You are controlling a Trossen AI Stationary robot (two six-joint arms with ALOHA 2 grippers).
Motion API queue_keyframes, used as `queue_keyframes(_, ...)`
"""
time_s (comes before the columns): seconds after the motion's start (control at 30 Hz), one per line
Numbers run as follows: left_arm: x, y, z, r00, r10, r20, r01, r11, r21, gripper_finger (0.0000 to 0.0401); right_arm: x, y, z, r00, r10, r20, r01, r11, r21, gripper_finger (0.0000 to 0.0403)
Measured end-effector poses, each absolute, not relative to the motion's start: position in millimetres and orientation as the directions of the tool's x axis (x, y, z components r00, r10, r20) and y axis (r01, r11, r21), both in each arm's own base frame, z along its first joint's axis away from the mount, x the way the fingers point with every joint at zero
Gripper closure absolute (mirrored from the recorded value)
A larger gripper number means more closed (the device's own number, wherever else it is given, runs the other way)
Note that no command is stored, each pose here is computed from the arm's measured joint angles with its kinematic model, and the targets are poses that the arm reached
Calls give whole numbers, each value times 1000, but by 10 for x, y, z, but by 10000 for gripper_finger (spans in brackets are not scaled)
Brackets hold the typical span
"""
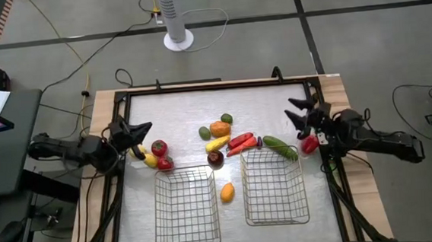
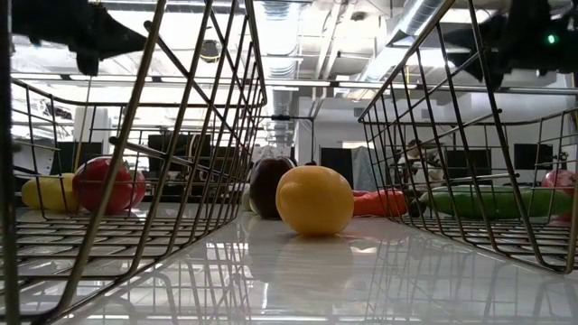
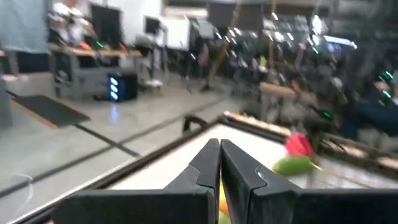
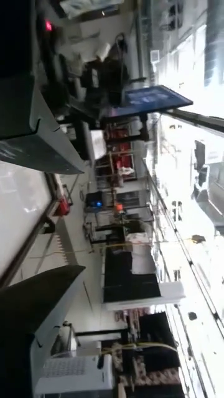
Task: Sort produce into baskets
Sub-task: Put the right yellow lemon into the left wire basket
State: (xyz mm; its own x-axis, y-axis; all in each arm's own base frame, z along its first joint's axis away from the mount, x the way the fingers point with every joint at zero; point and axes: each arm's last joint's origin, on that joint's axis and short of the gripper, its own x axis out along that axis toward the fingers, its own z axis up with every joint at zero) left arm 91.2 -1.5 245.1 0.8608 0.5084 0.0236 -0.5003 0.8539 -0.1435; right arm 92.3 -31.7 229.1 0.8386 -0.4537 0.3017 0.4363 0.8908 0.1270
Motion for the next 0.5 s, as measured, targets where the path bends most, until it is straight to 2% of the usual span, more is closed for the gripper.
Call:
queue_keyframes(0.2, 977, -42, 2627, 880, 441, -173, -456, 888, -57, 401, 1094, -365, 2750, 849, -450, 276, 430, 893, 131, 122)
queue_keyframes(0.3, 1042, -67, 2678, 862, 413, -294, -447, 893, -57, 401, 1254, -377, 2814, 876, -433, 213, 410, 900, 145, 122)
queue_keyframes(0.4, 1112, -85, 2718, 802, 420, -426, -476, 879, -31, 393, 1417, -369, 2754, 903, -407, 138, 389, 911, 140, 122)
queue_keyframes(0.5, 1164, -97, 2727, 686, 449, -573, -508, 859, 64, 363, 1547, -372, 2674, 911, -404, 85, 393, 912, 119, 122)
